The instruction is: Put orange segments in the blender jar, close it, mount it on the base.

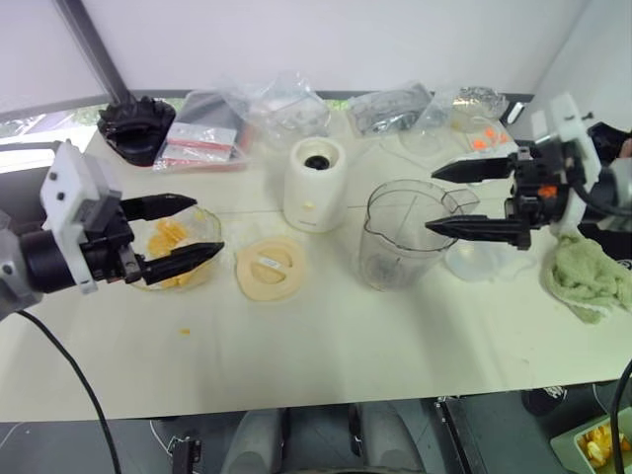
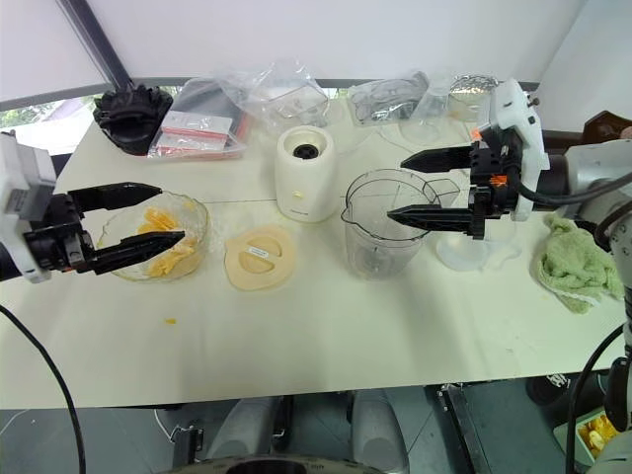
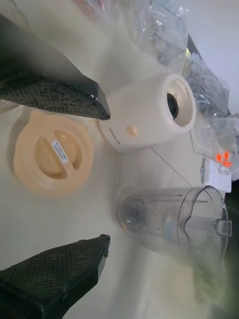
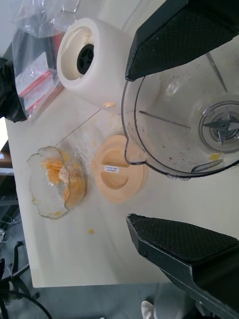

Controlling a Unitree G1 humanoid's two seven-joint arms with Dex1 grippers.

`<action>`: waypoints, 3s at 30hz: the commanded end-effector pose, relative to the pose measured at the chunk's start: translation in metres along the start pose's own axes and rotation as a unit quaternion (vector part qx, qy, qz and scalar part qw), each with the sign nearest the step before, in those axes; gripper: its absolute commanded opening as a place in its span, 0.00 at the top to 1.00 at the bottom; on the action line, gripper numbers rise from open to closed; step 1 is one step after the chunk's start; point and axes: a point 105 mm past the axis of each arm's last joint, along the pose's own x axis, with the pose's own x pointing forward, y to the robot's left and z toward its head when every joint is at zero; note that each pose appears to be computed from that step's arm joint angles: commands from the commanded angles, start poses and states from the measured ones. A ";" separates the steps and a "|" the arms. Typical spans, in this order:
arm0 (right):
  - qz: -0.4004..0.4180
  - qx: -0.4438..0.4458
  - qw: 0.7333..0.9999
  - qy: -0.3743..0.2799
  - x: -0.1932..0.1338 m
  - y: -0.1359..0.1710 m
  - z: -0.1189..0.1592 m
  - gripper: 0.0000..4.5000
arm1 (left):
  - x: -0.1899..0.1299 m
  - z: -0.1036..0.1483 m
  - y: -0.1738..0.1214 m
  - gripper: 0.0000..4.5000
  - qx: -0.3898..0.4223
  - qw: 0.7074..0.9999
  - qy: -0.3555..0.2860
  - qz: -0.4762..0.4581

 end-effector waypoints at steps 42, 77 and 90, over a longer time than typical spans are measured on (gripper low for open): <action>0.032 -0.024 0.998 -0.044 0.027 0.007 0.013 0.01 | -0.032 -0.082 0.118 0.15 -0.081 0.893 0.150 0.417; 0.019 -0.027 0.999 -0.042 0.033 0.012 0.027 0.01 | 0.017 -0.112 0.141 0.15 -0.250 0.829 0.205 0.458; 0.006 -0.028 0.999 -0.038 0.025 0.012 0.025 0.01 | 0.050 -0.138 0.150 0.15 -0.383 0.732 0.069 0.560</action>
